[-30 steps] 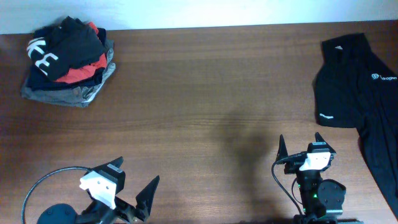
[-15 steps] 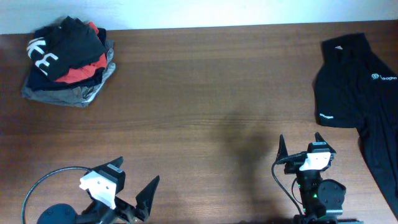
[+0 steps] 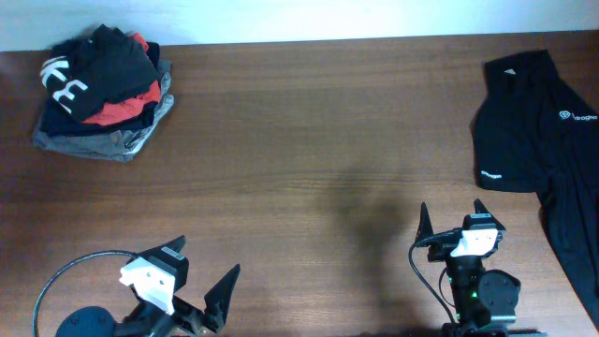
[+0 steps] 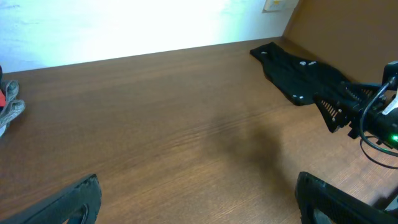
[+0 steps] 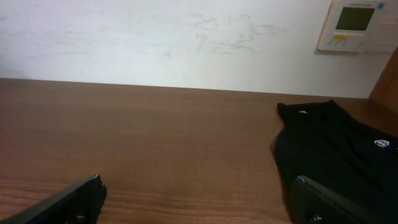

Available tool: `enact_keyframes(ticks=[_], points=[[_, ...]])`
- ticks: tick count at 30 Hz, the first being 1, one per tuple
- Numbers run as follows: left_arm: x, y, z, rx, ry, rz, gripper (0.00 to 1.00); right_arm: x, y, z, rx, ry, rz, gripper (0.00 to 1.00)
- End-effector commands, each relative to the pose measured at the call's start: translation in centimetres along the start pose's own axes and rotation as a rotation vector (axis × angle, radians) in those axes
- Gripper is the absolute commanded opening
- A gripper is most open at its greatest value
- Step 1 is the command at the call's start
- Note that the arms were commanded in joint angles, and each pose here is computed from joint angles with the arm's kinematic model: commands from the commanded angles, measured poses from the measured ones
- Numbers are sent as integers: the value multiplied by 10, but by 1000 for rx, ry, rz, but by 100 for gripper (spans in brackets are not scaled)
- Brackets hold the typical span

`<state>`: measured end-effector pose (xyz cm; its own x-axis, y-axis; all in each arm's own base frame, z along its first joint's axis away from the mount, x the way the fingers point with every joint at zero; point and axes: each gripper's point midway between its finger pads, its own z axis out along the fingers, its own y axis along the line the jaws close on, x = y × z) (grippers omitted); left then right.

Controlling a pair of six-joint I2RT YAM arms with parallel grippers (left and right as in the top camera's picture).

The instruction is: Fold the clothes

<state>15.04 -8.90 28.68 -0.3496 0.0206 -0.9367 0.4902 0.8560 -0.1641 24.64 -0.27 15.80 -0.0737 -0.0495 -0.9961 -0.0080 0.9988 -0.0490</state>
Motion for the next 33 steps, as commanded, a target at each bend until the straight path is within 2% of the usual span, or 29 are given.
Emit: enact_keyframes(ticks=[1,6,12,15,24,33], points=[[0,-1,0,4,-2,-7,99,2,-3,0,17,1,9,99],[0,-7,-1,36,-4,-19,99,2,-3,0,17,1,9,99],[12,23,17,-80,-10,-16,99,2,-3,0,17,1,9,99],[19,44,32,-144,-67,-29,99,2,-3,0,17,1,9,99],[32,82,55,-263,-357,-132,99,2,-3,0,17,1,9,99],[51,116,60,-412,-405,-195,99,2,-3,0,17,1,9,99]])
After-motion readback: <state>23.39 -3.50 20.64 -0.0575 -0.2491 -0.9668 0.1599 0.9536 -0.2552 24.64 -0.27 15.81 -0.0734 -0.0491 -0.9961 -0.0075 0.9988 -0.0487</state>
